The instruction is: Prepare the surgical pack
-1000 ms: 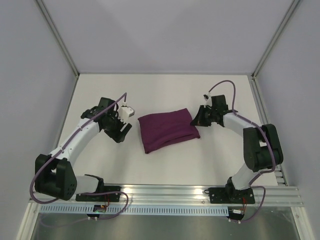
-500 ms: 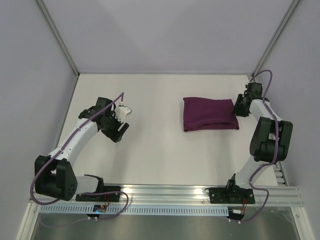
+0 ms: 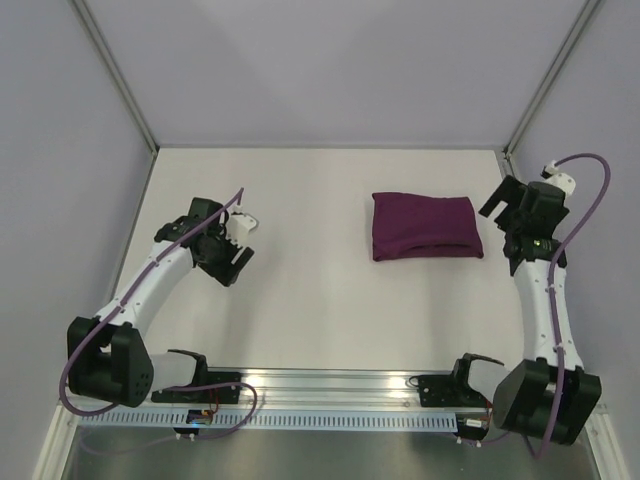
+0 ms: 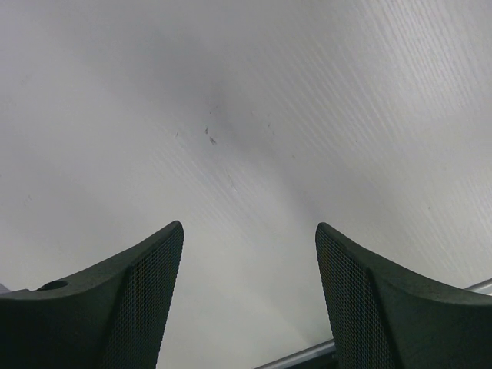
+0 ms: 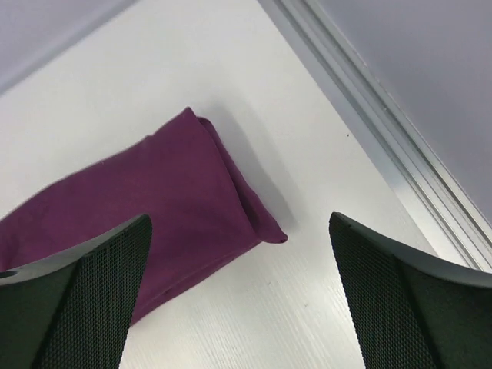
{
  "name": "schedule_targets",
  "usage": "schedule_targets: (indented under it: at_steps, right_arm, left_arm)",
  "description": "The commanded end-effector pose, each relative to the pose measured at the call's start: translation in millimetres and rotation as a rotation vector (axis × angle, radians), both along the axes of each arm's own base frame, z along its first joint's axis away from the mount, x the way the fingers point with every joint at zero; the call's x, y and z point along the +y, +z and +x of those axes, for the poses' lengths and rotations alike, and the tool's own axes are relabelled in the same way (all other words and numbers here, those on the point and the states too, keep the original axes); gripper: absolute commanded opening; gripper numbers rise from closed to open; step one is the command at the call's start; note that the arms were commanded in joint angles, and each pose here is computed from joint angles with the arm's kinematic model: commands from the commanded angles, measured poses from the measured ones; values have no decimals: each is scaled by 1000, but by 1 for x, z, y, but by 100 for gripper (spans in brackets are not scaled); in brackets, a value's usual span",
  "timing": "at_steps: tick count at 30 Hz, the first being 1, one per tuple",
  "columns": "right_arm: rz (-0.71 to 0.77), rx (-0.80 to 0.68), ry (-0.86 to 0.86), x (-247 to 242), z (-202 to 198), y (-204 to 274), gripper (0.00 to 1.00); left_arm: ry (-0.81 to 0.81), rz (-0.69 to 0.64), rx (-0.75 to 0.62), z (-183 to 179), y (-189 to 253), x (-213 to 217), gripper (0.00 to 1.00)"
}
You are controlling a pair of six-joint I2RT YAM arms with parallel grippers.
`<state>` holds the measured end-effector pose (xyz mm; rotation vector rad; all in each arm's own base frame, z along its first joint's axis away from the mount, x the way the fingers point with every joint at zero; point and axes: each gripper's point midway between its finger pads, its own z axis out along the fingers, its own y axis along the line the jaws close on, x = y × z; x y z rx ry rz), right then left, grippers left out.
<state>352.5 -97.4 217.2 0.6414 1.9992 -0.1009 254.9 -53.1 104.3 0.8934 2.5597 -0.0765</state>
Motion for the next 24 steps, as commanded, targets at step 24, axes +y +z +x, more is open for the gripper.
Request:
schedule_targets:
  at_steps: [24]
  right_arm:
    - [54,-341,-1,28,-59,-87,100]
  left_arm:
    - [101,77,-98,-22,-43,27,79]
